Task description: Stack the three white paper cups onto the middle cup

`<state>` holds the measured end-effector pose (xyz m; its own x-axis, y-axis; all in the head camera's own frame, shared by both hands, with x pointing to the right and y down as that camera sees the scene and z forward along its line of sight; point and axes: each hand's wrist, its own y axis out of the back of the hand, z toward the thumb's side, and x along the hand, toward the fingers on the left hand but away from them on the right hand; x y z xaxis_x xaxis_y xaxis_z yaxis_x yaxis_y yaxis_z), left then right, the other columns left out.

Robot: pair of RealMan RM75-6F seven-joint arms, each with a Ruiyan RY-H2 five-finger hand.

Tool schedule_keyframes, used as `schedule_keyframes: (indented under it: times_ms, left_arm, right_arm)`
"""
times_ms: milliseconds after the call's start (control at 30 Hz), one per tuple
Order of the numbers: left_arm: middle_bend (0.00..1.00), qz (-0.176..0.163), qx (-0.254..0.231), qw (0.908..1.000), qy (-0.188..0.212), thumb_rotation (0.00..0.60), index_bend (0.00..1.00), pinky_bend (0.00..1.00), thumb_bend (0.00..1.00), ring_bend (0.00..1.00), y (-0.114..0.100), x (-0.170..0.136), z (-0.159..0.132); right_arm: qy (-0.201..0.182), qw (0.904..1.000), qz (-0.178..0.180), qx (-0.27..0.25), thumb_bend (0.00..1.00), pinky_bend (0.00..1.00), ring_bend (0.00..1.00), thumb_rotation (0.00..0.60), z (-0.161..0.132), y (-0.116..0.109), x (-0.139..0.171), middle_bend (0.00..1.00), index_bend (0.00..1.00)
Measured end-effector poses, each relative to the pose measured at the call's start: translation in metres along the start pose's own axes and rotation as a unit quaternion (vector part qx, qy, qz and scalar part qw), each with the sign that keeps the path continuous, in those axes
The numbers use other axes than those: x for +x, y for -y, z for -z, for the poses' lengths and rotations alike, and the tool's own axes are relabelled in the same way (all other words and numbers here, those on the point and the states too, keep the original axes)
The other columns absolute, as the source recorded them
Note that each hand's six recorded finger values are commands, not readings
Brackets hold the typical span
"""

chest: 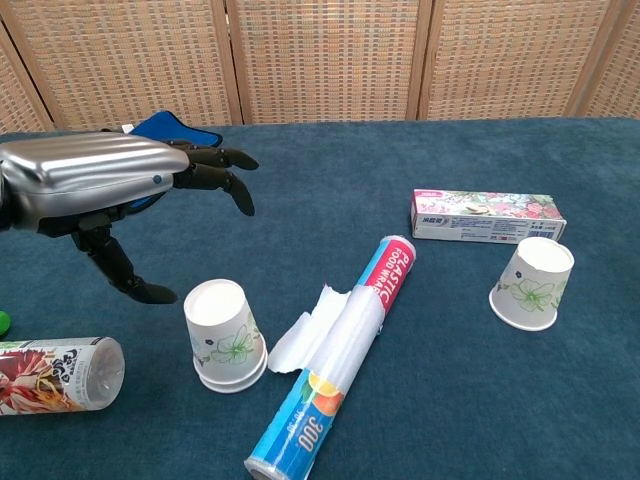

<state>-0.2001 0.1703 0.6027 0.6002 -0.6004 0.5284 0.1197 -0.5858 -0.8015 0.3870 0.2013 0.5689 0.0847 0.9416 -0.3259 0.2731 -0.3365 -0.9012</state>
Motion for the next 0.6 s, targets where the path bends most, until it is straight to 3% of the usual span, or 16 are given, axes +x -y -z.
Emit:
schedule_keyframes:
  times_ms: [333, 600]
  left_arm:
    - [0.00, -0.053, -0.036, 0.9974, -0.031, 0.600, 0.16, 0.00, 0.20, 0.00, -0.013, -0.021, 0.019]
    - [0.00, -0.117, -0.037, 0.9843, -0.127, 0.600, 0.12, 0.00, 0.19, 0.00, -0.018, -0.083, 0.067]
  right_arm:
    - [0.000, 1.0000, -0.003, 0.002, 0.08, 0.00, 0.00, 0.600, 0.000, 0.002, -0.001, 0.00, 0.00]
    - [-0.008, 0.9998, -0.012, 0.015, 0.08, 0.00, 0.00, 0.600, -0.005, 0.007, 0.000, 0.00, 0.04]
